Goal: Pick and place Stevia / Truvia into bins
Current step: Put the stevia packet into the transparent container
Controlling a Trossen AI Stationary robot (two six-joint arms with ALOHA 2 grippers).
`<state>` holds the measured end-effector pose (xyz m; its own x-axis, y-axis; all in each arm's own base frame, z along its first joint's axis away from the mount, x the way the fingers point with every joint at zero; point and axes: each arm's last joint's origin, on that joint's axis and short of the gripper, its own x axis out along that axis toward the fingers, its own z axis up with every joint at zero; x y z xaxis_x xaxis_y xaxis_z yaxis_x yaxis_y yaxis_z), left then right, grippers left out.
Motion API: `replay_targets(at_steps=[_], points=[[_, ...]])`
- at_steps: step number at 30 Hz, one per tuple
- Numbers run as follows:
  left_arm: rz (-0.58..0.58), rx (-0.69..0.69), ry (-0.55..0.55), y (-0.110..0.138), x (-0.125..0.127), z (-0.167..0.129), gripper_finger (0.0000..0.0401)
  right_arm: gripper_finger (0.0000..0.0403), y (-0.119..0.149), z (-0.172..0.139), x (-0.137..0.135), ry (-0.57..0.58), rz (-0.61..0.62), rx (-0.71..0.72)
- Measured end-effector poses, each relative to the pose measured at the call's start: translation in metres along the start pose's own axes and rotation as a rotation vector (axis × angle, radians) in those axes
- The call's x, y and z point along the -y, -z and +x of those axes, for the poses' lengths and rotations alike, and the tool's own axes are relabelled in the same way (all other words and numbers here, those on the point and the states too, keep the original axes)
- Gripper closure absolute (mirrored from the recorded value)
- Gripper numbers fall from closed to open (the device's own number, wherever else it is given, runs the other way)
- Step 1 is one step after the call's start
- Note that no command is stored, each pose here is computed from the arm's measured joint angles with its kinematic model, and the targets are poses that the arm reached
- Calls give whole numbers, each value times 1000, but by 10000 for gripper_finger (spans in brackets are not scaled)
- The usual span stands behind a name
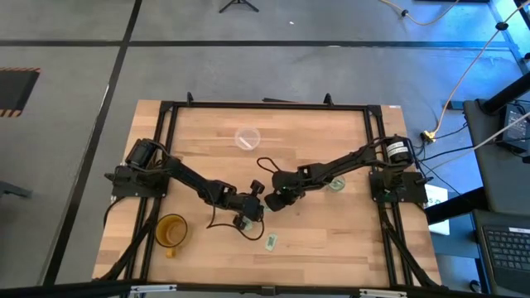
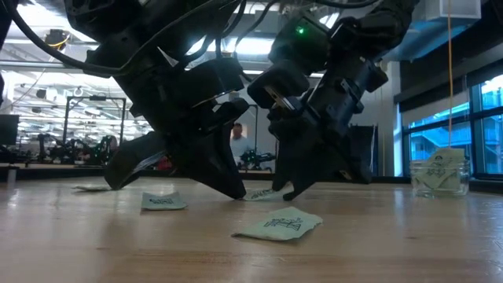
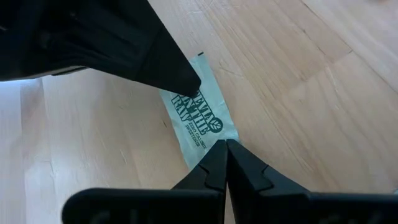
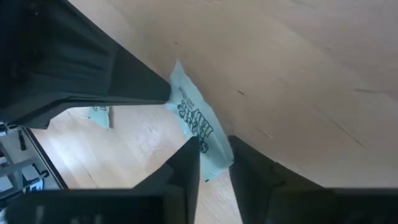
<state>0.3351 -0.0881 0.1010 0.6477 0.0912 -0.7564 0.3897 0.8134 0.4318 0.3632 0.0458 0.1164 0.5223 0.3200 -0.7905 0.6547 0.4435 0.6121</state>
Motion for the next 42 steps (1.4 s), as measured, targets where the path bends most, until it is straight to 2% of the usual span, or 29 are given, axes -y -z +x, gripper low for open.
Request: replay_targets(at_steps=[11,14,18,22,26,31,37,42], points=[[0,-2,-22,-1,-1,-2,395,383,0,1,1,4,-53,-3],[25,-10,-46,-1,-4,-5,375,397,0,1,1,0,-69,-7],[41,-64,-99,1,-8,-14,340,397,-1,0,0,-10,-103,-28],[-23,-112,-136,3,-18,-27,316,400,-5,-9,-3,-33,-146,-42],[-120,-124,-149,5,-31,-42,311,401,-13,-38,-6,-20,-196,-8],[-198,-41,-197,-2,-53,-64,316,401,-13,-97,-8,61,-229,73],[-369,60,-228,-3,-80,-87,319,402,17,-171,8,276,-170,76],[-518,145,-212,1,-100,-97,320,403,45,-210,22,413,-166,83]])
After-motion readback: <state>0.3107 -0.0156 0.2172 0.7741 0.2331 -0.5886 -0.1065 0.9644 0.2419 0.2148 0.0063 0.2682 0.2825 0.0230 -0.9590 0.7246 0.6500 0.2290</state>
